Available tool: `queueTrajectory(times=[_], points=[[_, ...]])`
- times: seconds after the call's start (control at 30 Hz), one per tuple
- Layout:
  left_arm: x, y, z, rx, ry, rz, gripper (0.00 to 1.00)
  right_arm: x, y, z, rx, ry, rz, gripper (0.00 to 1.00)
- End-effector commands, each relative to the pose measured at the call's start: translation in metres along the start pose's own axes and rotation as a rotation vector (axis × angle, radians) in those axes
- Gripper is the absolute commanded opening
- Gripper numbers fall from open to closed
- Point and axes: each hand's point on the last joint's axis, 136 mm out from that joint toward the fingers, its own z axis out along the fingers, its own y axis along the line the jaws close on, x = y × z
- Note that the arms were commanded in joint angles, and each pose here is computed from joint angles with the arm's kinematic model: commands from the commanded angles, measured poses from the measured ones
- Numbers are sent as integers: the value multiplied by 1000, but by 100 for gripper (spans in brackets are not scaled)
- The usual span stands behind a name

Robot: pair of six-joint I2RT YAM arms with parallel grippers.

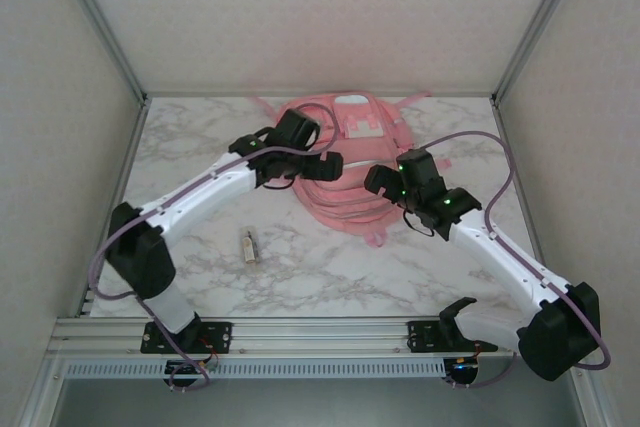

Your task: Pack the student bag

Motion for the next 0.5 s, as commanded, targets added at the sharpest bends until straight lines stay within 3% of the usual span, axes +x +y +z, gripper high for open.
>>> queueTrajectory(times=[0.0,0.23,0.47], points=[[33,54,-10,-174,47,-126,100,-3,7,6,-21,-3,-44,99],[106,127,-31,-384,95,-267,100,4,17,26,-57,37,-21,99],[149,158,-20,-419,151,-360,100,12,23,36,-87,76,13,99]])
